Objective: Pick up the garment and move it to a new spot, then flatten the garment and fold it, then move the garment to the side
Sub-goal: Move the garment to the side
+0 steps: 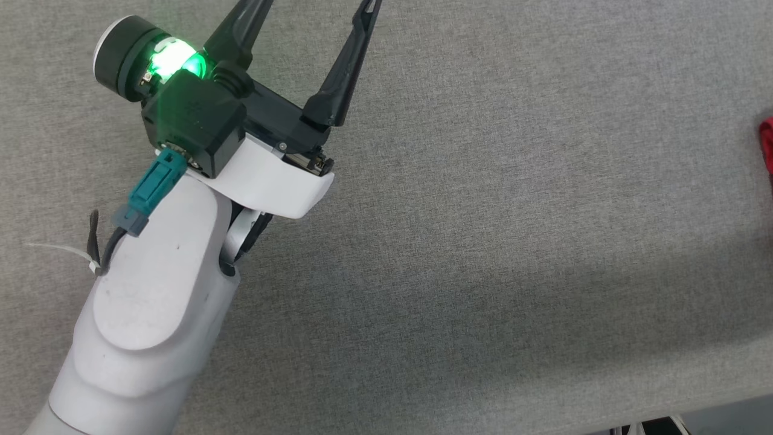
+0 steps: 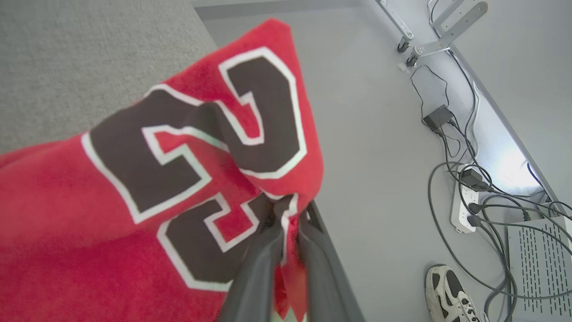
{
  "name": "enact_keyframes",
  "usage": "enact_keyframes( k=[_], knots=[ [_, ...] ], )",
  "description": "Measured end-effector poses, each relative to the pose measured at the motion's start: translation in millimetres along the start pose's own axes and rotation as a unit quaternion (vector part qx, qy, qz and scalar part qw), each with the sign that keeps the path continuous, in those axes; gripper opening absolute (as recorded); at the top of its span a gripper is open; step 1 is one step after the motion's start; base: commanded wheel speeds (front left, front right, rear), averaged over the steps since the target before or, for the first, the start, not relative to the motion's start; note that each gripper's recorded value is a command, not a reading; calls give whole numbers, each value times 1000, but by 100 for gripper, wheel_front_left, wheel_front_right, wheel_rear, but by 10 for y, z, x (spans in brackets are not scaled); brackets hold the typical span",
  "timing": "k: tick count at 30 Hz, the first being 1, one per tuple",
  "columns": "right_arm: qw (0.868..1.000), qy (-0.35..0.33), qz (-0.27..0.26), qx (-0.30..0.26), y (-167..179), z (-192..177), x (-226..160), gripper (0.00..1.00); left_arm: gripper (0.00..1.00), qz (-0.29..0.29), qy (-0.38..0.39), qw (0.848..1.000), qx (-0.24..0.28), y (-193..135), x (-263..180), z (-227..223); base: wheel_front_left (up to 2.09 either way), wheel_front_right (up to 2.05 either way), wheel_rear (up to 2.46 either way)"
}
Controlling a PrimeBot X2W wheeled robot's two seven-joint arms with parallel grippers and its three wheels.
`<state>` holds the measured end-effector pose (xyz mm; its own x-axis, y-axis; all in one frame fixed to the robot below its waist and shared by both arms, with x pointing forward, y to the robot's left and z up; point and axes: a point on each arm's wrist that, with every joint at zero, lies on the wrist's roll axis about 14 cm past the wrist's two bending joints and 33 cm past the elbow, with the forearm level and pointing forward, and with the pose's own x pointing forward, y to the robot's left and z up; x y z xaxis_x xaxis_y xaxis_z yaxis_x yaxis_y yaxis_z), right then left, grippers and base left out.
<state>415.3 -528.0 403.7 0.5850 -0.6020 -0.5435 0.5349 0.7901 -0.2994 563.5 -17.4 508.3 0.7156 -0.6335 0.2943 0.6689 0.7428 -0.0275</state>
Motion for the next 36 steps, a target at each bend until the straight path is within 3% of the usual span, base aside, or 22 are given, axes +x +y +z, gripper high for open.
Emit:
enact_keyframes(
  k=[2, 4, 5, 11, 19, 21, 27, 36],
  knots=[
    [1000, 9, -1, 0, 19, -48, -1, 2, 100, 1, 0, 1000, 3, 8, -10, 20, 0, 0, 0],
    [1000, 17, 2, 0, 58, -91, -8, 48, 100, 2, 1, 1000, 5, 13, -33, 40, 0, 0, 0],
    [1000, 18, 2, 2, 57, -94, -18, 100, 100, 3, 2, 1000, 5, 11, -43, 54, 0, 0, 0],
    [1000, -17, 12, 0, 46, 91, -123, 100, 100, 18, 9, 1000, 0, -10, -174, 158, 0, 0, 0],
    [991, -71, 105, 31, 514, 260, -423, 100, 100, 75, 35, 996, -14, -8, -634, 305, 0, 0, 0],
    [986, -74, 141, 49, 712, 237, -533, 100, 100, 96, 41, 994, -18, 12, -789, 345, 0, 0, 0],
    [966, -120, 229, 9, 1166, 203, -907, 100, 100, 162, 61, 985, -21, 89, -1305, 456, 0, 0, 0],
    [926, -221, 305, 17, 1690, 332, -1420, 100, 100, 272, 85, 958, -14, 247, -2224, 611, 0, 0, 0]
  ],
)
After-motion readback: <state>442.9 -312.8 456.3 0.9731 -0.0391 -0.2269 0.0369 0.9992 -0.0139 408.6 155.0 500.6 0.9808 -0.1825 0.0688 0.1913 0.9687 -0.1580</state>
